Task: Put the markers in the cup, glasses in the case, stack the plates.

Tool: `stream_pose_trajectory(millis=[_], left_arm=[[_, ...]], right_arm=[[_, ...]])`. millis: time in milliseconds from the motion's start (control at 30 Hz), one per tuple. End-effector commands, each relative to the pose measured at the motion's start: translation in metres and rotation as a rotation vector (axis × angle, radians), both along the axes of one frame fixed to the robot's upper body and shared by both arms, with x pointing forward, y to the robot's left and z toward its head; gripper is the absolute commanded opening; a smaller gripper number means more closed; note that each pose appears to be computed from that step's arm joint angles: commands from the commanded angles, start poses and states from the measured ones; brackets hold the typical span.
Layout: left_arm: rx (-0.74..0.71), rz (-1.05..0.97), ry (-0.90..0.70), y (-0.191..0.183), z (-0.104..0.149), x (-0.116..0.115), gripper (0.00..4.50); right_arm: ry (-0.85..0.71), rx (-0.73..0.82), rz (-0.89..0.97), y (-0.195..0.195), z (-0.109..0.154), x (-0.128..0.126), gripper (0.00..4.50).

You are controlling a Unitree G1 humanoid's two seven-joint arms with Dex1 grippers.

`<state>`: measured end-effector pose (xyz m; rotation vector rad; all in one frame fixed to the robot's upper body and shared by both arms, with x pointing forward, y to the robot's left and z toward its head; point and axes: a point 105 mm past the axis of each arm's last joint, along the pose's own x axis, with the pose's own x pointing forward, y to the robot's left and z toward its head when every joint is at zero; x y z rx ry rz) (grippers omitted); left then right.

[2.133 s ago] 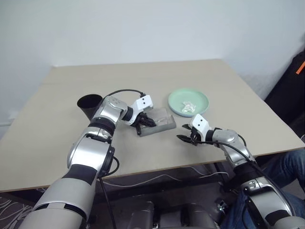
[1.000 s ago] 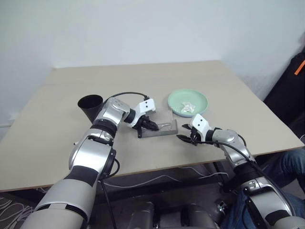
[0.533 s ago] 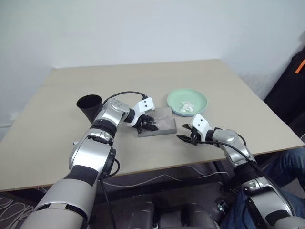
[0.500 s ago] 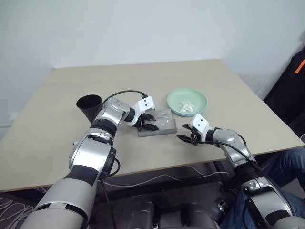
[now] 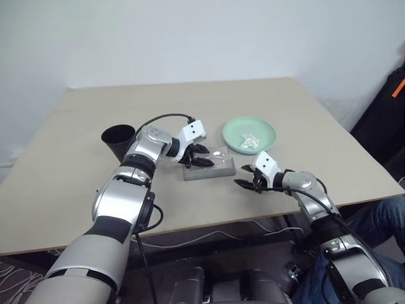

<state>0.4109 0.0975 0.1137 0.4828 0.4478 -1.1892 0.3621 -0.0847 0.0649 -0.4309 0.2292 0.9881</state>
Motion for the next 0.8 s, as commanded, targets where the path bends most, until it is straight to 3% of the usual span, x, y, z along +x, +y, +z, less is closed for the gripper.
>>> stream_pose_trajectory(millis=[33,333,433,567,800], left_arm=[[-0.011,0.042,-0.125,-0.001,0.026,0.014,2.69],[-0.026,0.196,-0.311,-0.001,0.044,0.036,2.69],[0.091,0.168,-0.379,0.003,0.036,0.037,2.13],[0.22,0.13,-0.431,0.006,0.023,0.037,0.81],[0.288,-0.008,-0.358,0.002,-0.004,0.021,0.81]], right_arm=[[-0.072,0.02,0.015,0.004,0.021,0.007,2.82],[-0.074,0.019,0.006,0.003,0.021,0.007,2.82],[-0.076,0.019,0.002,0.003,0.021,0.007,2.82],[-0.077,0.018,-0.001,0.003,0.021,0.007,2.82],[-0.08,0.019,0.0,0.004,0.021,0.007,2.82]])
